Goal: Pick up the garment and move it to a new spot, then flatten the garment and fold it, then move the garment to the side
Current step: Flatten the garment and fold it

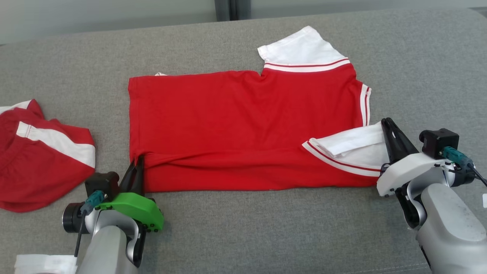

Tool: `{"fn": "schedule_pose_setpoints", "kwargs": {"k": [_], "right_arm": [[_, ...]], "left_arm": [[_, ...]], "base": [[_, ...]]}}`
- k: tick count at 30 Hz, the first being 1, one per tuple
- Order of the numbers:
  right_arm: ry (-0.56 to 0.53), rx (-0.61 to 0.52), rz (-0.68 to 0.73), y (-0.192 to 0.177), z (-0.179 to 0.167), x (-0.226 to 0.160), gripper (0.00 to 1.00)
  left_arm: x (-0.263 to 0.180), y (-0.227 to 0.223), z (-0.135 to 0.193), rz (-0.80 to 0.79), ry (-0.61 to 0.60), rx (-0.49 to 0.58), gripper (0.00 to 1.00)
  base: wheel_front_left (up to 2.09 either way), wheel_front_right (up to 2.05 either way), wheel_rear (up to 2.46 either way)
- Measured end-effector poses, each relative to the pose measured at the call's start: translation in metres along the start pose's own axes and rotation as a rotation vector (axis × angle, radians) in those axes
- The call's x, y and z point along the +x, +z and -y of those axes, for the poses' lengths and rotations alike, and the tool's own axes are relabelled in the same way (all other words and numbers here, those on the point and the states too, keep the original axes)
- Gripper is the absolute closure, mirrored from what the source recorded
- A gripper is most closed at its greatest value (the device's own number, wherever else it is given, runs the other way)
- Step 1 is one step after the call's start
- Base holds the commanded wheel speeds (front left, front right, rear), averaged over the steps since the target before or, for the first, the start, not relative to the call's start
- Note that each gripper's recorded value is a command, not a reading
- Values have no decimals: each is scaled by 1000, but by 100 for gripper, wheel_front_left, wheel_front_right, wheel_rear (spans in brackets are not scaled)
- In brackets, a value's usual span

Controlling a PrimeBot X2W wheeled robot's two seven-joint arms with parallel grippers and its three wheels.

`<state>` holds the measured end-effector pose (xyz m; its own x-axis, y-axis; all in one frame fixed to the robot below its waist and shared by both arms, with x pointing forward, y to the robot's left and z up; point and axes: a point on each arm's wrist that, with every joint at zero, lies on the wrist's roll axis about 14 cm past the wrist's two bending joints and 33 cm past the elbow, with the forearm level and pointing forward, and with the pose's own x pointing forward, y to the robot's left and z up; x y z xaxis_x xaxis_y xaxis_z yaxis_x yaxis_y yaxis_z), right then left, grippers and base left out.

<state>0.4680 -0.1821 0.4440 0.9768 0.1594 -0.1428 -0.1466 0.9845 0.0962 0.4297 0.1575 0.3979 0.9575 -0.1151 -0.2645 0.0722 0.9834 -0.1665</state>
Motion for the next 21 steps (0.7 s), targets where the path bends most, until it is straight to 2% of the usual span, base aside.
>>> {"fn": "schedule_pose_setpoints", "kwargs": {"k": [3, 4, 5, 6, 7, 14, 21], "right_arm": [[-1, 4, -23, -9, 0, 9, 100], [-1, 8, -31, -12, -1, 12, 87], [-2, 12, -38, -15, -1, 14, 49], [-6, 17, -41, -16, 0, 16, 0], [-10, 23, -37, -15, 0, 19, 0], [-51, 23, 127, 34, 11, 34, 0], [-48, 14, 87, 17, 4, 10, 0]], "left_arm": [[8, -5, -2, -16, 3, 0, 100], [10, -7, -3, -23, 6, -1, 98], [11, -8, -4, -27, 7, -3, 65], [13, -9, -4, -30, 9, -4, 12], [15, -9, -5, -30, 10, -5, 0], [24, 13, -8, 41, 31, 3, 0], [10, 13, -9, 51, 46, 6, 0]], "base": [[0, 0, 0], [0, 0, 0], [0, 0, 0], [0, 0, 0], [0, 0, 0], [0, 0, 0], [0, 0, 0]]}}
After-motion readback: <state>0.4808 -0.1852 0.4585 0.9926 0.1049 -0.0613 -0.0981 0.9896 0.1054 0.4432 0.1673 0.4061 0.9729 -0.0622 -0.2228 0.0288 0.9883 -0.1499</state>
